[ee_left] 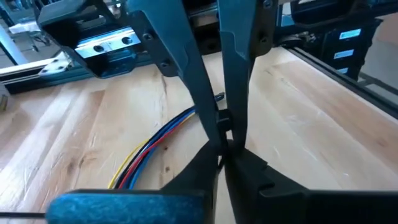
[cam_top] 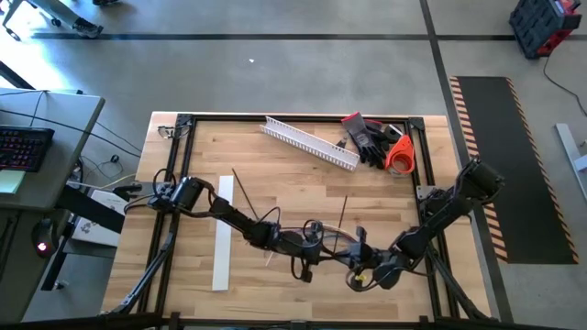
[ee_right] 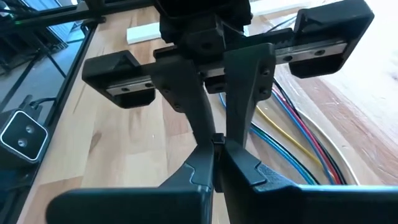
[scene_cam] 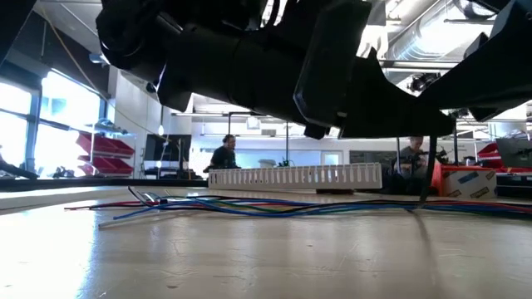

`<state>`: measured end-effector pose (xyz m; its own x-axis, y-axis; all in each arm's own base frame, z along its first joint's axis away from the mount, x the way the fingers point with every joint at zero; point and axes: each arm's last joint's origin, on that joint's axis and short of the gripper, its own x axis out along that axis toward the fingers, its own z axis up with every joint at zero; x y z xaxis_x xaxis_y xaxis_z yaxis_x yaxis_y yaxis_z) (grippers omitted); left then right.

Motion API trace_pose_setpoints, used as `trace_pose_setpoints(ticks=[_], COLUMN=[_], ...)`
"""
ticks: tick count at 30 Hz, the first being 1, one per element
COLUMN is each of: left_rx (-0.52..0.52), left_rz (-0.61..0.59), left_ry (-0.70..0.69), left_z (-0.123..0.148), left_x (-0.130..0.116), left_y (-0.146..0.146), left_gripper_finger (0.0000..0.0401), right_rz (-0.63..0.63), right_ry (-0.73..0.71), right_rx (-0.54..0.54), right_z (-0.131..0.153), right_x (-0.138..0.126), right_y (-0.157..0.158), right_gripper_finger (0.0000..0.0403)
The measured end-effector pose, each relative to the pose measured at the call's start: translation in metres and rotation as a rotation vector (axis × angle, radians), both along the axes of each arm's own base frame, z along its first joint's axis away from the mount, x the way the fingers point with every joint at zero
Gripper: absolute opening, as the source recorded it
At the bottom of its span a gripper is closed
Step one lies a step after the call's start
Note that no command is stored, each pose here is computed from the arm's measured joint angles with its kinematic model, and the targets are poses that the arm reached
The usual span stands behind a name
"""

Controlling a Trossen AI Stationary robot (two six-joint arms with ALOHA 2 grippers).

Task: Ziptie cables
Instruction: Wrap the right zip tie on the cable

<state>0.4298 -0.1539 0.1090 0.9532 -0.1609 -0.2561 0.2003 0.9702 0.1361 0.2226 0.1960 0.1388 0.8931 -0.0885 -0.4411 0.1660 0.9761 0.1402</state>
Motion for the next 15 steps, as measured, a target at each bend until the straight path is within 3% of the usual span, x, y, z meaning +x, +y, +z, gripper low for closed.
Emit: trace_pose_setpoints(ticks=[10,15], left_rx=[-0.043,-0.077], left_rz=[-0.026,-0.012], left_ry=[0.006,0.02], left_z=[0.0004,-0.0003], left_x=[0.0003,0.002], left_y=[-0.0002,0.0051], left_gripper_finger=[0.0,0.0], right_rz=[-0.011,-0.021], right_ry=[0.011,0.021], right_rx=[0.028,0.06], right_z=[-0.0016,-0.0024], right_x=[-0.0079,-0.0077], right_y=[0.0049,0.004], right_gripper_finger=[0.0006,0.0063])
